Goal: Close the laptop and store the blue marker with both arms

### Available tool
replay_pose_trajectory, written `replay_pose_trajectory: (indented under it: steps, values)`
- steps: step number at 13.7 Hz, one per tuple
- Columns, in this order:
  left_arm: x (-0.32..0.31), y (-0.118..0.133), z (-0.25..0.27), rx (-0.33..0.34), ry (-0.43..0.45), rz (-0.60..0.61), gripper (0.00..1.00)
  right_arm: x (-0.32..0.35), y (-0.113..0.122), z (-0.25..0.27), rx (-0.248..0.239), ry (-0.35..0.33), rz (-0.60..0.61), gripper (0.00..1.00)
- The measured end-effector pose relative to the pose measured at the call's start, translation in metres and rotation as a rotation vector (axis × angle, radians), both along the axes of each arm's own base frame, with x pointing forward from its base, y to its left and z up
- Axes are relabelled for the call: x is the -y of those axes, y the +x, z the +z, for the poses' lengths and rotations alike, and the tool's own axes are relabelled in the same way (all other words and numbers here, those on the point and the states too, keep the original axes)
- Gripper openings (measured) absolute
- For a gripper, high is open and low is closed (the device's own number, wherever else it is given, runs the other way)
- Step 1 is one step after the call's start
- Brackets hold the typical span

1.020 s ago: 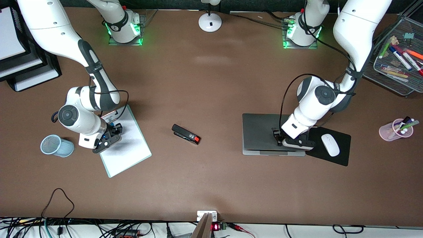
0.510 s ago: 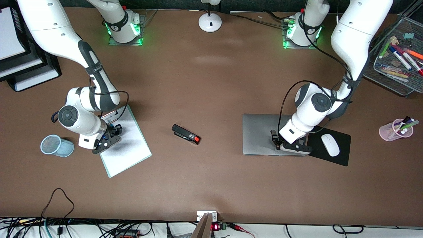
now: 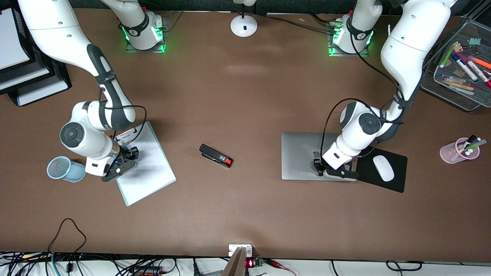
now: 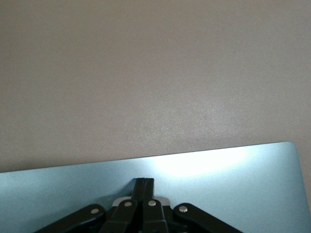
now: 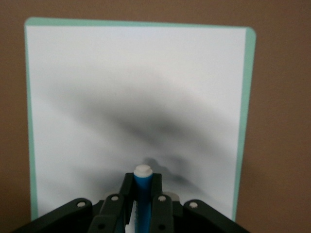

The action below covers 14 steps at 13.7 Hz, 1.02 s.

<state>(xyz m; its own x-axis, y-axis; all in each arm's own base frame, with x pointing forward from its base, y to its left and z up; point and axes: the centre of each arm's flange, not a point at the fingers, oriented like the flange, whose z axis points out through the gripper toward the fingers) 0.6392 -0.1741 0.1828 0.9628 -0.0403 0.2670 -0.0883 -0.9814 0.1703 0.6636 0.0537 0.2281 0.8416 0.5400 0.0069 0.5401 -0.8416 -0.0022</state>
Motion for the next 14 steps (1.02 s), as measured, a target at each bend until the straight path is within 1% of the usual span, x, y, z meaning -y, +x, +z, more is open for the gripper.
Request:
replay_pose_trajectory:
  steps: [2,4,7,10,11,13,14]
  values:
    - [0.0,0.0,0.0,0.0,0.0,0.0,0.01,-0.001,0.011,0.026,-0.012,0.005,-0.006,0.18]
    - [0.0,0.0,0.0,0.001,0.0,0.0,0.01,0.0,0.017,0.048,0.004,0.02,-0.015,0.18]
    - [-0.001,0.002,0.002,0.006,0.0,0.001,0.01,0.01,0.022,0.065,0.028,0.039,0.003,0.18]
    - [-0.005,0.006,0.019,0.018,0.014,-0.013,0.01,0.02,0.025,0.076,0.024,0.067,0.018,0.18]
    - [-0.008,0.007,0.029,0.007,0.029,-0.02,0.01,0.021,0.026,0.083,0.013,0.07,0.025,0.18]
    - [-0.011,0.005,0.058,-0.044,0.072,-0.034,0.01,0.026,0.029,0.105,-0.013,0.08,0.038,0.18]
    - [-0.011,0.002,0.077,-0.074,0.097,-0.041,0.01,0.03,0.031,0.118,-0.021,0.105,0.046,0.18]
